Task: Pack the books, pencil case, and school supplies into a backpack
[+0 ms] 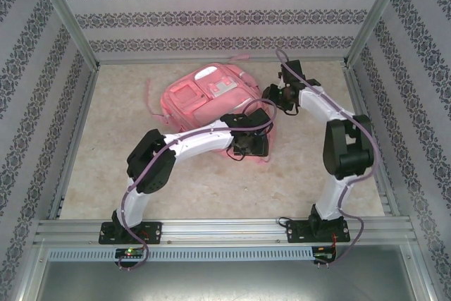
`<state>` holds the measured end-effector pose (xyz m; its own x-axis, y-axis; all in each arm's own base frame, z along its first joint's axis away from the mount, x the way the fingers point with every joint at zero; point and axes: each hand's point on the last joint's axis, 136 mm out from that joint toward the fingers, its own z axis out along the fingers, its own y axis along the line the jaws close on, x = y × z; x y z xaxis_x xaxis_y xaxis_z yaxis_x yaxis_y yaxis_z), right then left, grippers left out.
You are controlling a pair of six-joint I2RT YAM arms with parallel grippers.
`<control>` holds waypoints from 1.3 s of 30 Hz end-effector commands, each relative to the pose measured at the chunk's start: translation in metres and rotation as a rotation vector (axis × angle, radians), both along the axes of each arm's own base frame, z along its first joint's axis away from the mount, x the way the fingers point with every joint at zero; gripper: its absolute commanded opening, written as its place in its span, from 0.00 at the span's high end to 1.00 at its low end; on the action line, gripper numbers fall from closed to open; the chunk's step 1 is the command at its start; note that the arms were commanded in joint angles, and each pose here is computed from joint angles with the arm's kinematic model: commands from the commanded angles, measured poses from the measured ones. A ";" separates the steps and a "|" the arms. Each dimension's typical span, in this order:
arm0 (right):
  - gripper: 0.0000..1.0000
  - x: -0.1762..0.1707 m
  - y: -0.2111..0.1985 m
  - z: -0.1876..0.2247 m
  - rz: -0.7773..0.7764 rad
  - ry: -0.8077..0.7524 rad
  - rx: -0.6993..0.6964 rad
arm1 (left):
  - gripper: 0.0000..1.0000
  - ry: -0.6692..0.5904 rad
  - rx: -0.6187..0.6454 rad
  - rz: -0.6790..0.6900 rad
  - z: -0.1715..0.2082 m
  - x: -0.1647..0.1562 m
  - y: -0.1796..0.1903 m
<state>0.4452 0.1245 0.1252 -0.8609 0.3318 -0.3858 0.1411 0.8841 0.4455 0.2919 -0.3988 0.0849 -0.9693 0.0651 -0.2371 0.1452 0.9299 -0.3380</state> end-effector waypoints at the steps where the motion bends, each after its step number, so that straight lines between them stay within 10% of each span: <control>1: 0.53 -0.026 0.004 0.015 0.013 -0.003 0.031 | 0.24 -0.087 -0.087 -0.051 0.042 -0.002 -0.004; 13: 0.41 -0.111 0.021 0.002 0.005 0.052 0.058 | 0.14 -0.240 -0.067 0.083 0.118 -0.003 0.093; 22: 0.40 -0.162 0.048 -0.050 -0.010 0.160 0.081 | 0.14 -0.215 -0.038 0.303 0.106 0.019 0.194; 30: 0.60 -0.143 0.020 -0.066 -0.053 0.148 -0.060 | 0.25 -0.138 -0.027 0.488 0.055 0.026 0.261; 39: 0.60 -0.085 -0.040 -0.061 -0.130 0.119 -0.147 | 0.32 -0.065 -0.100 0.529 0.025 0.025 0.252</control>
